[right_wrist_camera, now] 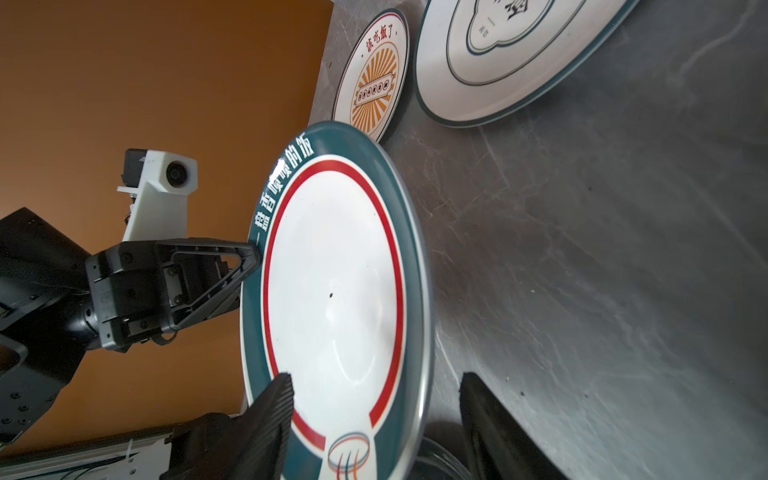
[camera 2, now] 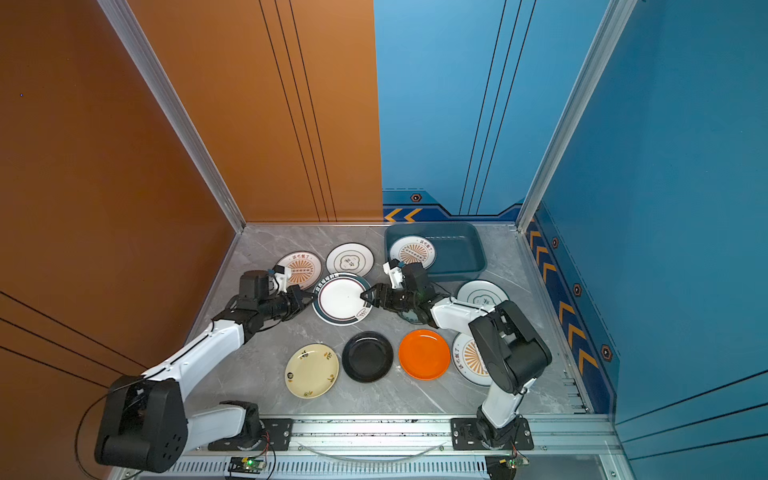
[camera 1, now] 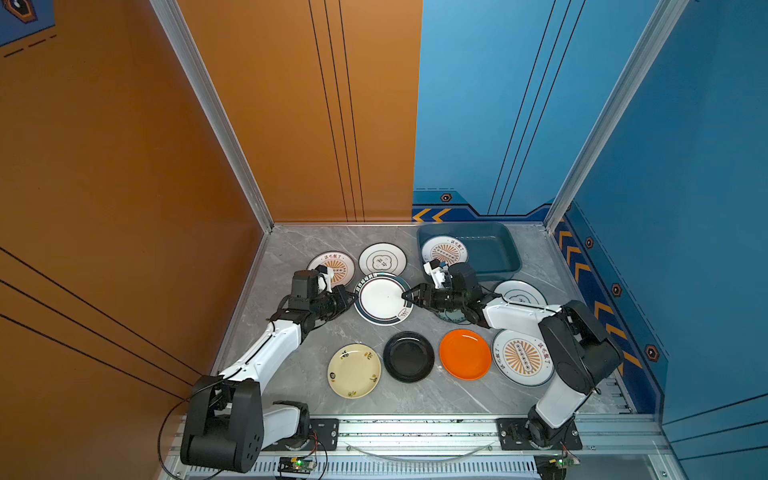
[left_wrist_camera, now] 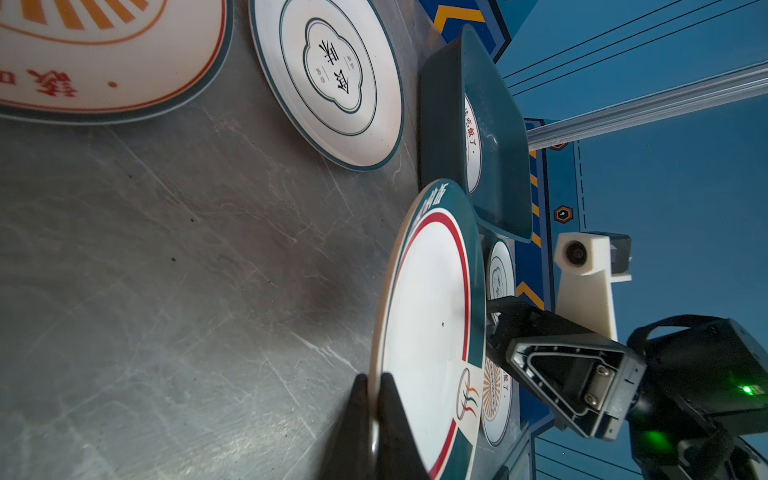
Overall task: Place the plates into the plastic bin on the countertop
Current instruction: 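Tilt the green-rimmed plate up with the left gripper while the right gripper grasps its rim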
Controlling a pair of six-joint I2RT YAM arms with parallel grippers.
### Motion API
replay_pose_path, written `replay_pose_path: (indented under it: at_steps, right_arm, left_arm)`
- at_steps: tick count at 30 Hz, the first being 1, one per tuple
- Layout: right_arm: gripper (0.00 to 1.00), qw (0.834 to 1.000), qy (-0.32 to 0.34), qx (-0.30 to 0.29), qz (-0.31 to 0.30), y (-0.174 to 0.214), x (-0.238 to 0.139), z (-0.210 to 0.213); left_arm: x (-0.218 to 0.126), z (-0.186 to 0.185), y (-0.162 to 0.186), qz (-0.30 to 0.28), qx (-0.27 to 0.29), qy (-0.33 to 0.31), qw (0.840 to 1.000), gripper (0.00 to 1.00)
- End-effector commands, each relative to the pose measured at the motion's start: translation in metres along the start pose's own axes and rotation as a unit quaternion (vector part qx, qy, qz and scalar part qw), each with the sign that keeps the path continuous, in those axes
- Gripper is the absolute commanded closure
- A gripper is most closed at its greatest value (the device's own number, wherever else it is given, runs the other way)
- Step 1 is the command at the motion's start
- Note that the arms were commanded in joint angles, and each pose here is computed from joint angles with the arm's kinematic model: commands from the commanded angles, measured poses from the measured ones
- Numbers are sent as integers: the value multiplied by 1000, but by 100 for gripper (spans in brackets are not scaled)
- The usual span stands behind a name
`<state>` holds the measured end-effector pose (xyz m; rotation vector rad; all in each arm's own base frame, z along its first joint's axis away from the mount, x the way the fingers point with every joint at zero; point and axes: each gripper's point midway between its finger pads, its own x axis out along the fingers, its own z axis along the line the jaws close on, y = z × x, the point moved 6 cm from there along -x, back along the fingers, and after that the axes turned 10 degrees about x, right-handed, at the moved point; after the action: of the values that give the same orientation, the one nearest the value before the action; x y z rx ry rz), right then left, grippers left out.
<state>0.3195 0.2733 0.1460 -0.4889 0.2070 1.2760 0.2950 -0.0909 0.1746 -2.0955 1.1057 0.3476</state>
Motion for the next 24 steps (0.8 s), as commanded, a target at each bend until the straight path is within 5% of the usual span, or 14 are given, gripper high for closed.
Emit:
replay_pose_path:
  at_steps: [1,17,24]
  right_arm:
    - [36,1000,-31,4,2,-4,11,12]
    - [82,996,-82,33,10,-6,25,23]
    - [95,996,-80,30,9,-8,20,29]
  left_arm:
    - [-6,-10,-1,-6,1,33,999,100]
    - [-1,0,9,3,7,18,1000,100]
    - [-1,-1,9,6,18,14,1000,100]
